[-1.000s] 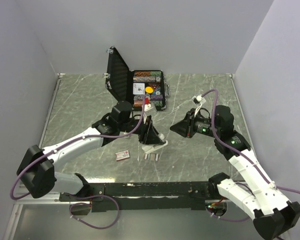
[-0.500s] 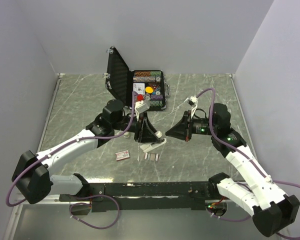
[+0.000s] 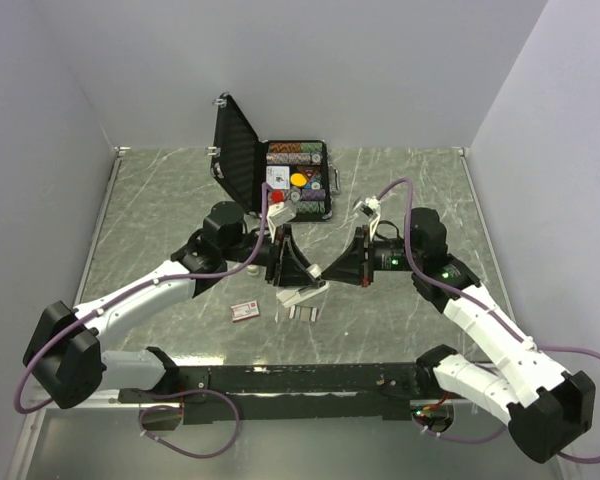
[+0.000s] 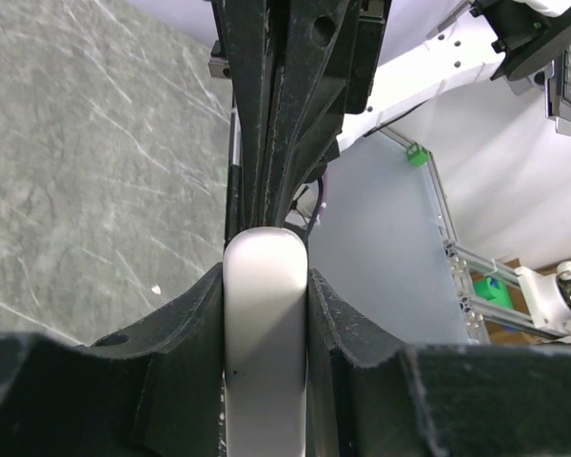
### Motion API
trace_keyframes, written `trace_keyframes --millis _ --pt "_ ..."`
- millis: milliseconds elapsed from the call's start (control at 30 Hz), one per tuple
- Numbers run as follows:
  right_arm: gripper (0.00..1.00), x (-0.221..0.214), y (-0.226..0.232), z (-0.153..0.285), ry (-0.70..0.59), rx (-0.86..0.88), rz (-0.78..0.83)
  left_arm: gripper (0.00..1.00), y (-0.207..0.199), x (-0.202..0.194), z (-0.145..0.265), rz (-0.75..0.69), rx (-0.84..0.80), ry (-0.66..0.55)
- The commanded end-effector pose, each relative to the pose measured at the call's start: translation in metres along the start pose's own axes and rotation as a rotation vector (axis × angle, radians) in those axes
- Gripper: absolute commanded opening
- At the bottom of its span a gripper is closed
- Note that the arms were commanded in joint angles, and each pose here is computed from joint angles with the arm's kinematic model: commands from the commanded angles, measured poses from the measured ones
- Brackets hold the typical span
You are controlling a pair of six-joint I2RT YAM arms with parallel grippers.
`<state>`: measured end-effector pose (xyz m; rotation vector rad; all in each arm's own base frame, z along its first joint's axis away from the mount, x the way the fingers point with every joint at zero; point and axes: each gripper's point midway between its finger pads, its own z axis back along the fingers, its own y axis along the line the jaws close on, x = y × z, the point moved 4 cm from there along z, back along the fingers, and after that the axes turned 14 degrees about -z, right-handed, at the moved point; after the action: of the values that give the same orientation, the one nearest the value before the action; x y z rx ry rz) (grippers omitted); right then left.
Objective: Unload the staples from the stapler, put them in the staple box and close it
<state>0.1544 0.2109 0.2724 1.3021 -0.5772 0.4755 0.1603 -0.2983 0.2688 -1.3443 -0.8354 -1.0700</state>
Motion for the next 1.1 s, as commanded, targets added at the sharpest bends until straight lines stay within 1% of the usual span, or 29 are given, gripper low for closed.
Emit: trace_keyframes --millis 0,233,433,533,667,800,933,1067 --pt "0.0 -0.011 0.007 -0.006 0.033 0.056 0.039 0.01 -0.006 0.034 0.006 -0.112 0.026 -0.133" --pt "0.0 -0.034 0.001 -0.006 0.069 0.052 0.001 0.01 0.012 0.056 0.013 -0.124 0.174 -0.267" --pt "0.0 -0.042 -0.001 -0.009 0.076 0.064 -0.023 0.01 0.024 0.075 0.017 -0.139 0.276 -0.367" --pt "0.0 -0.043 0.0 -0.012 0.08 0.08 -0.037 0.01 0.027 0.08 0.017 -0.132 0.289 -0.412" --pt "0.0 -0.038 0.001 -0.013 0.063 0.064 -0.024 0.01 0.029 0.08 0.012 -0.12 0.254 -0.416" --pt "0.0 -0.026 0.002 -0.007 0.022 -0.037 0.018 0.01 0.033 0.074 0.01 -0.114 0.256 -0.392" --pt "0.0 0.002 0.013 0.008 -0.104 -0.163 0.093 0.01 0.037 0.066 0.01 -0.107 0.286 -0.37" --pt "0.0 0.024 0.021 0.013 -0.202 -0.2 0.12 0.01 0.046 0.062 0.012 -0.096 0.351 -0.357"
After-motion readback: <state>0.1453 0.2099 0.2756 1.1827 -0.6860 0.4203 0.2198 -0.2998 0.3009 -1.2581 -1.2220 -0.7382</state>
